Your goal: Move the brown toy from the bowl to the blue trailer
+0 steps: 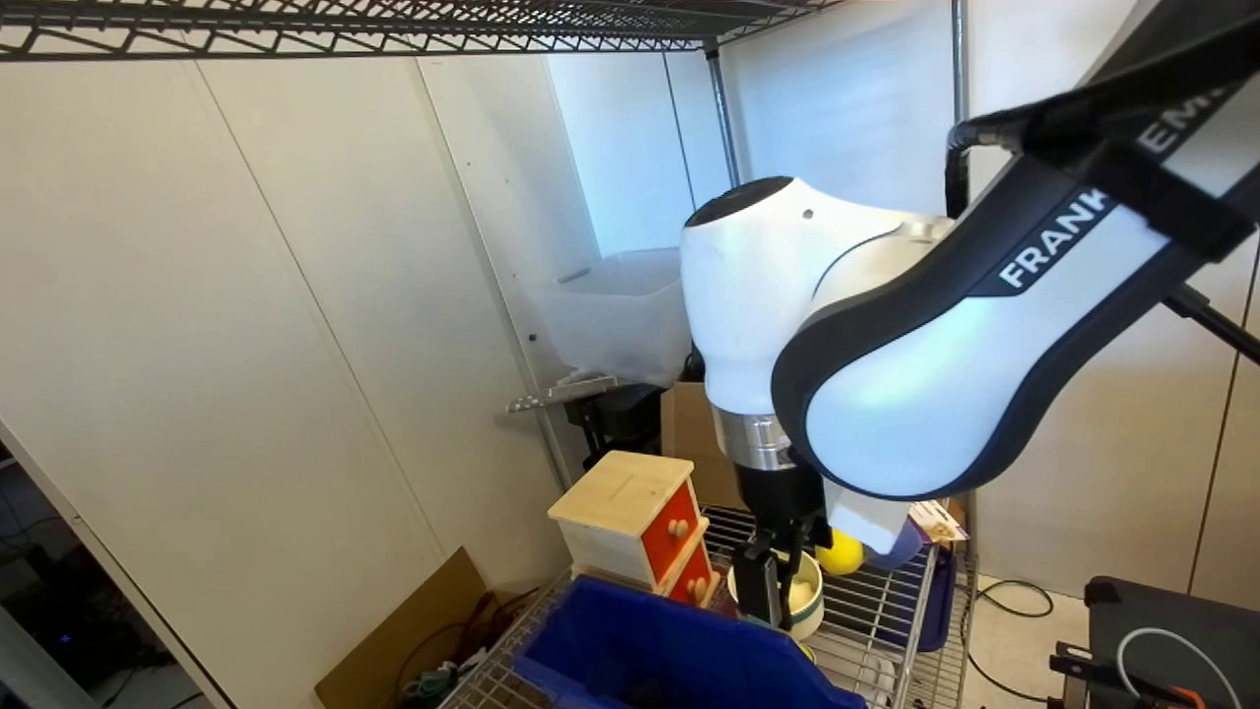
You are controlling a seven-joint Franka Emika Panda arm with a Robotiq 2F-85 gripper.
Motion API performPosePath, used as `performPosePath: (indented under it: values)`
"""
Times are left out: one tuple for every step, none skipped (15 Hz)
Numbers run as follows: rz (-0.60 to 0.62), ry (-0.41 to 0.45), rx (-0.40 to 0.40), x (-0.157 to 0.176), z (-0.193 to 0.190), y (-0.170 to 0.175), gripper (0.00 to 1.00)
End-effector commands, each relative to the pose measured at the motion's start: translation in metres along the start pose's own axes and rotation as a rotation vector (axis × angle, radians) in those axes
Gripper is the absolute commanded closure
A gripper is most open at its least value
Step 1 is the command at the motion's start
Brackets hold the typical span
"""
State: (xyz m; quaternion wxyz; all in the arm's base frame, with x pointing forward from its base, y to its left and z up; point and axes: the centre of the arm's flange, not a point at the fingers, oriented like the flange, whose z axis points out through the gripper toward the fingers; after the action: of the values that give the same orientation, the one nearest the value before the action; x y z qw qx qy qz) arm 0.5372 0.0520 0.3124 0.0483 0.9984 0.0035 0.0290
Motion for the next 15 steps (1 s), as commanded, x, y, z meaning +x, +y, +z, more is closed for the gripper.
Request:
performPosePath:
  values:
    - [-0.007, -0.005, -0.028, -0.030, -0.011, 0.008, 0.00]
    - [-0.008, 0.001, -0.029, -0.035, -0.013, 0.009, 0.00]
    - [-0.005, 0.003, -0.029, -0.039, -0.015, 0.011, 0.00]
    - [0.001, 0.006, -0.028, -0.043, -0.016, 0.013, 0.00]
    - [0.006, 0.011, -0.027, -0.046, -0.018, 0.015, 0.00]
    - [0.020, 0.019, -0.028, -0.048, -0.020, 0.018, 0.00]
    - [0.034, 0.019, -0.028, -0.049, -0.021, 0.021, 0.00]
    - [0.046, 0.019, -0.028, -0.051, -0.023, 0.024, 0.00]
    - [0.059, 0.023, -0.029, -0.052, -0.024, 0.027, 0.00]
    - [0.074, 0.023, -0.027, -0.053, -0.025, 0.031, 0.00]
    - [0.088, 0.026, -0.027, -0.054, -0.025, 0.035, 0.00]
    - [0.102, 0.026, -0.026, -0.055, -0.027, 0.039, 0.00]
    - [0.111, 0.029, -0.026, -0.056, -0.027, 0.043, 0.00]
    - [0.115, 0.030, -0.025, -0.057, -0.027, 0.046, 0.00]
    - [0.118, 0.031, -0.021, -0.058, -0.027, 0.048, 0.00]
